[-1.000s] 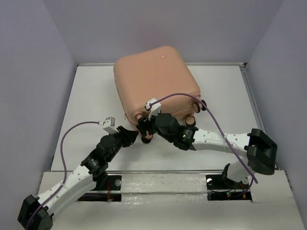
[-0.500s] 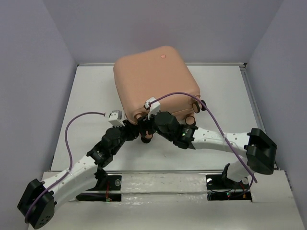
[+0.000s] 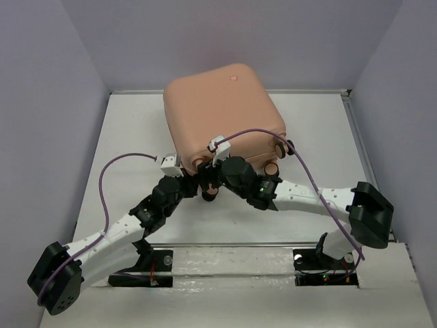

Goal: Pack the luggage

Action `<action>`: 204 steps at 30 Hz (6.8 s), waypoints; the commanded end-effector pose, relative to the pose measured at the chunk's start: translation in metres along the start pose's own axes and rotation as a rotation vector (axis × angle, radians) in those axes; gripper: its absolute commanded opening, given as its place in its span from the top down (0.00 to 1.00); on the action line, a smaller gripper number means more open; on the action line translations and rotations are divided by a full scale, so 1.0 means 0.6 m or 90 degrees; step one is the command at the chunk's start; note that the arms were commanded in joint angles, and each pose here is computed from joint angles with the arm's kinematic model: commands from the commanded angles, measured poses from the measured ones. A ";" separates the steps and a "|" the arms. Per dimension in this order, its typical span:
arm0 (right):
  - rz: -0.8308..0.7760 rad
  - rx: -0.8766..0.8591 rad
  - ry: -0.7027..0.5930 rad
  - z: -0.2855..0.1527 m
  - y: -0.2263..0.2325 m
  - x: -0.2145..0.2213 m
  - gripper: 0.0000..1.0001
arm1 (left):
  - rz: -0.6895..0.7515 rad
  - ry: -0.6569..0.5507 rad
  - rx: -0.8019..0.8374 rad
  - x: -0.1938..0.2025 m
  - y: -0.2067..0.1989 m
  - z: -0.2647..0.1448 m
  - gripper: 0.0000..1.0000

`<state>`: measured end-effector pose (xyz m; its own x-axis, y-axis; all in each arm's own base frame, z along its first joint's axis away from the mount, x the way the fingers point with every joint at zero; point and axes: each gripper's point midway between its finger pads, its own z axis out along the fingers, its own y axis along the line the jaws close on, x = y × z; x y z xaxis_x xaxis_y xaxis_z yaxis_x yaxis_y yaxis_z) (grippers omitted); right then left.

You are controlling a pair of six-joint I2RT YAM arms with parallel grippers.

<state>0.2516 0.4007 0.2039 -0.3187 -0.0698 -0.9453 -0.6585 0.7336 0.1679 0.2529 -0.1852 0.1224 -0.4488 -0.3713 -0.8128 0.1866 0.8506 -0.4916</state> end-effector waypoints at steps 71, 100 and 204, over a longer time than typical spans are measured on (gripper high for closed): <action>-0.127 0.360 0.270 0.055 -0.069 -0.016 0.25 | -0.049 -0.133 -0.045 -0.059 0.046 -0.029 0.94; -0.182 0.363 0.428 -0.141 -0.172 0.084 0.93 | -0.029 -0.139 -0.211 -0.104 0.131 -0.016 0.94; -0.111 0.217 0.503 -0.246 -0.132 0.220 0.93 | -0.033 -0.177 -0.257 -0.105 0.103 -0.026 0.94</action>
<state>0.2175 0.3083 0.1949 -0.5297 -0.2562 -0.8085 -0.4758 0.8789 0.0332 0.2656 -0.1214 0.1357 -0.2471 -0.4817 -0.8408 -0.1398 0.8764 -0.4610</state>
